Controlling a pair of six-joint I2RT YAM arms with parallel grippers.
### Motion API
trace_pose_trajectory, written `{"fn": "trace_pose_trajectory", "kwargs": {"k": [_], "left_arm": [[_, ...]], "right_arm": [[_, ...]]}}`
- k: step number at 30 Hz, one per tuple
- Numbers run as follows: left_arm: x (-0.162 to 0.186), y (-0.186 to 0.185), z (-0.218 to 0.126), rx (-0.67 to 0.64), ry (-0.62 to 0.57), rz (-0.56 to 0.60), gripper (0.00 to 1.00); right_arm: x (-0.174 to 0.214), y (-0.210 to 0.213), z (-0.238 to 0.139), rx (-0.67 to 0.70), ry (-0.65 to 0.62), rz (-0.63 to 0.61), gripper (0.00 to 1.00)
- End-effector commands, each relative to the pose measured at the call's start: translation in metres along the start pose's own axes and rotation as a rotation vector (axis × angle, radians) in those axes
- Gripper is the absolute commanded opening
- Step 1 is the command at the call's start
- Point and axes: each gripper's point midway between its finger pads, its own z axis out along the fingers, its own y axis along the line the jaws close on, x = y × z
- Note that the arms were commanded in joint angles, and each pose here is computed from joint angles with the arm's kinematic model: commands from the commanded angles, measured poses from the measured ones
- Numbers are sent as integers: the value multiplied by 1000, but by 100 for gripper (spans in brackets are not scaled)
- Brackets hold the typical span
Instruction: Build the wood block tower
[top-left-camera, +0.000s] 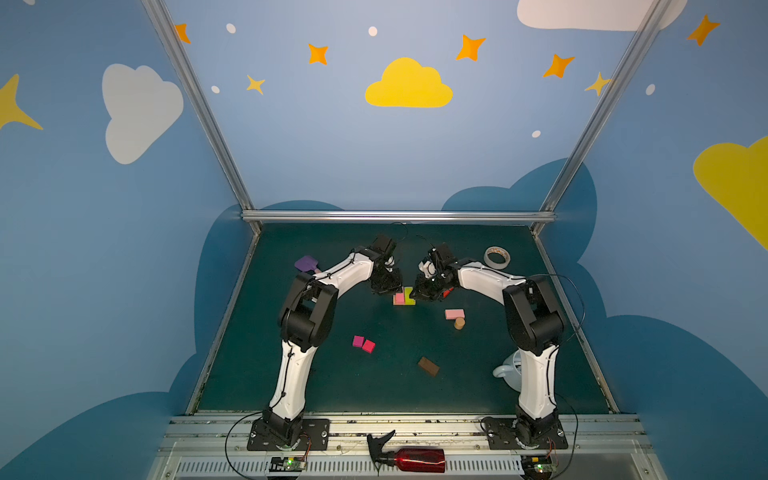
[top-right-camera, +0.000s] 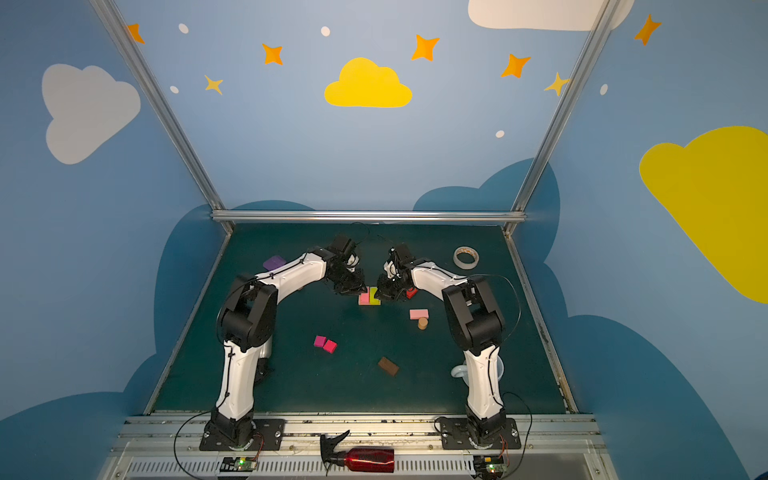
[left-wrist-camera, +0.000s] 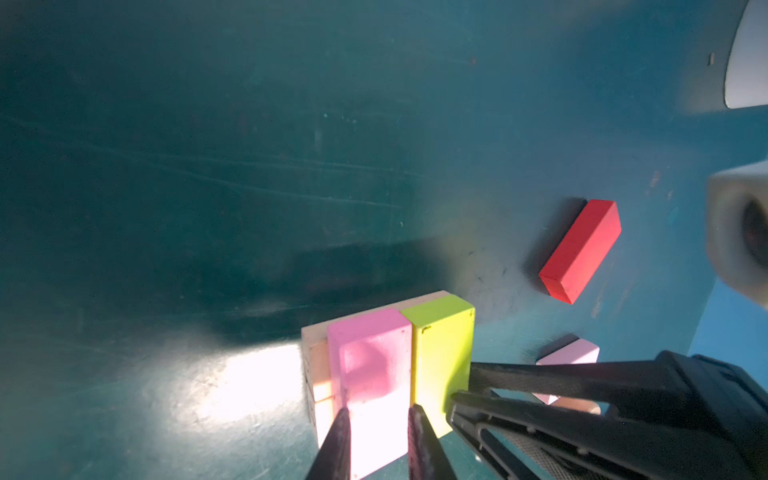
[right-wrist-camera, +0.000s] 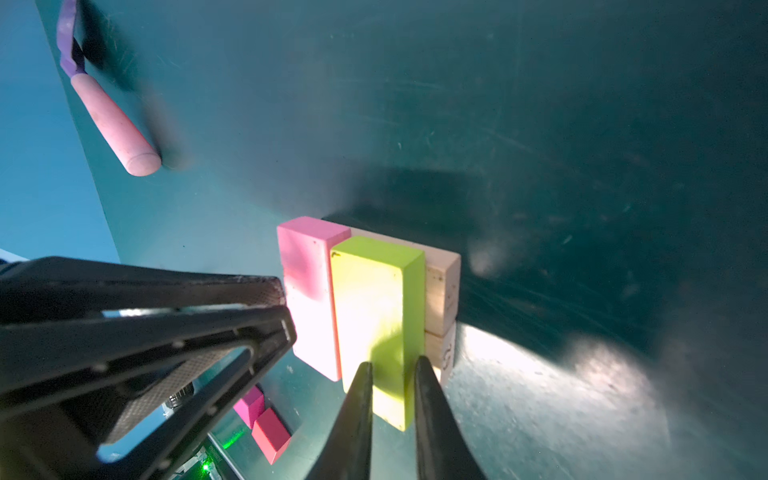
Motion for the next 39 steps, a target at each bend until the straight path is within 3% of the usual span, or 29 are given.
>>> {"fn": "trace_pose_trajectory", "kwargs": {"k": [1,16,26,39], "left_arm": [[-1,0,2,-10,9,12,25],[0,-2,2,-9,10,17,25],[-2,0,1,-22,6,21,32],[-4,1,5,-30,8,19,32]], "right_arm": [[-5,7,2,-15,-4,-2,19],[-7,7,2,-11,-5,-5,19],[-10,8,1,-10,-11,-4,22],[-16,8,-1,-10,-22,-6,27]]}}
